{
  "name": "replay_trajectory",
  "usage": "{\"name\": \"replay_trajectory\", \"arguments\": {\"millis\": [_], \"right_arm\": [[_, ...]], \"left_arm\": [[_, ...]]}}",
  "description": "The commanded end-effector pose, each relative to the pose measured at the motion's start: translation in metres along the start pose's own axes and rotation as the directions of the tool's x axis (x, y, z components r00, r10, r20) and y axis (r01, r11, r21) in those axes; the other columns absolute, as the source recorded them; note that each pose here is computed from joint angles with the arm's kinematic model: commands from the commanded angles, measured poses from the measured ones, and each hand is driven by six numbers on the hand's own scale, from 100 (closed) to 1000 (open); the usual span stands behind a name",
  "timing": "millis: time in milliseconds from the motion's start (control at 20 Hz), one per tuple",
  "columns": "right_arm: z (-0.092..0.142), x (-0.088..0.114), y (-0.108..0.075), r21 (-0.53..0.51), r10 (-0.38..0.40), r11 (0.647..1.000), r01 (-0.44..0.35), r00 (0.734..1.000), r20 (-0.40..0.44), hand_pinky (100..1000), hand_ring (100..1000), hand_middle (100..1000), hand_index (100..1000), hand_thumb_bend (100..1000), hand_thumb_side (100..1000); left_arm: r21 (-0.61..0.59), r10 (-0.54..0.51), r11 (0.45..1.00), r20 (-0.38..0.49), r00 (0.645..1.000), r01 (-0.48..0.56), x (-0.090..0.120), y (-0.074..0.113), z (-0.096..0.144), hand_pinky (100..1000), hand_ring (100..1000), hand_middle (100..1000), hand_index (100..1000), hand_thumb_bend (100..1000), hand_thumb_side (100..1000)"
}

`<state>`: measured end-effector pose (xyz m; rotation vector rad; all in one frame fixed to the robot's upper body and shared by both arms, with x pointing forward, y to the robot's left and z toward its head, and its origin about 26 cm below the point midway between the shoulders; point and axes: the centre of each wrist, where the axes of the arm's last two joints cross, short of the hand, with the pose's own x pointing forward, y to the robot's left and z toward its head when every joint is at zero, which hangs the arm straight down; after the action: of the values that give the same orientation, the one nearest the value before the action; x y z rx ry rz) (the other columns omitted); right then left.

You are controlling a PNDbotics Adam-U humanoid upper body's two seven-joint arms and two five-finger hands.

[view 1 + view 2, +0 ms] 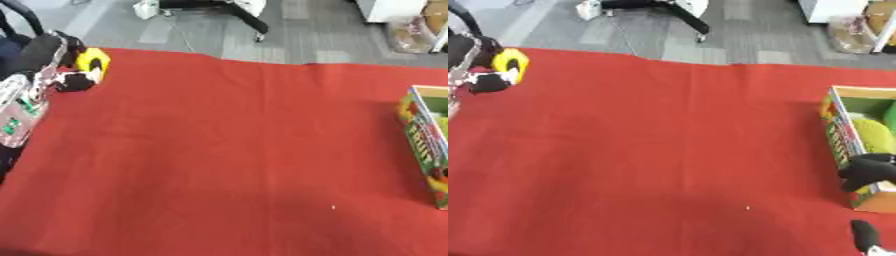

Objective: Pick up the objects with one hand, pass them to the other hand, and then place them into the box on the other side of the table.

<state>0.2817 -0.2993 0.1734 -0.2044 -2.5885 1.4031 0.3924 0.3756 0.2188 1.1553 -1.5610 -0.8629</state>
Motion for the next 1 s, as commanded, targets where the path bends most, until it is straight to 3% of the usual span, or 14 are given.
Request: {"name": "replay_trajectory", "arguments": {"millis": [50,250,500,800,1000], "right_arm": [[-0.012,0.001,-0.016,0.028,0.012,0.999,-0.015,0.996,0.092,779,719,610,937,100,282],[-0.029,-0.001,-0.025,0.047,0.008,0.999,-0.018,0.978,0.206,791,730,627,936,100,166],[-0.054,-0.002,-0.032,0.072,0.001,0.997,-0.024,0.950,0.313,802,739,646,934,100,114],[-0.088,0.000,-0.037,0.100,-0.009,0.994,-0.037,0.907,0.422,825,758,691,931,100,100],[-0.109,0.003,-0.042,0.113,0.014,0.991,-0.078,0.874,0.485,849,774,728,930,100,100]], "left_arm": [[-0.022,0.139,0.990,0.173,0.975,-0.137,0.038,0.024,0.012,561,445,395,545,100,316],[-0.198,0.367,0.928,0.325,0.872,-0.317,0.085,0.016,0.037,561,443,391,538,100,328],[-0.450,0.571,0.802,0.383,0.726,-0.393,0.129,0.006,0.062,564,444,392,538,100,339],[-0.689,0.728,0.625,0.346,0.591,-0.367,0.169,-0.005,0.082,563,443,391,535,100,472],[-0.806,0.799,0.489,0.261,0.541,-0.334,0.185,-0.014,0.088,565,446,394,538,100,561]]}}
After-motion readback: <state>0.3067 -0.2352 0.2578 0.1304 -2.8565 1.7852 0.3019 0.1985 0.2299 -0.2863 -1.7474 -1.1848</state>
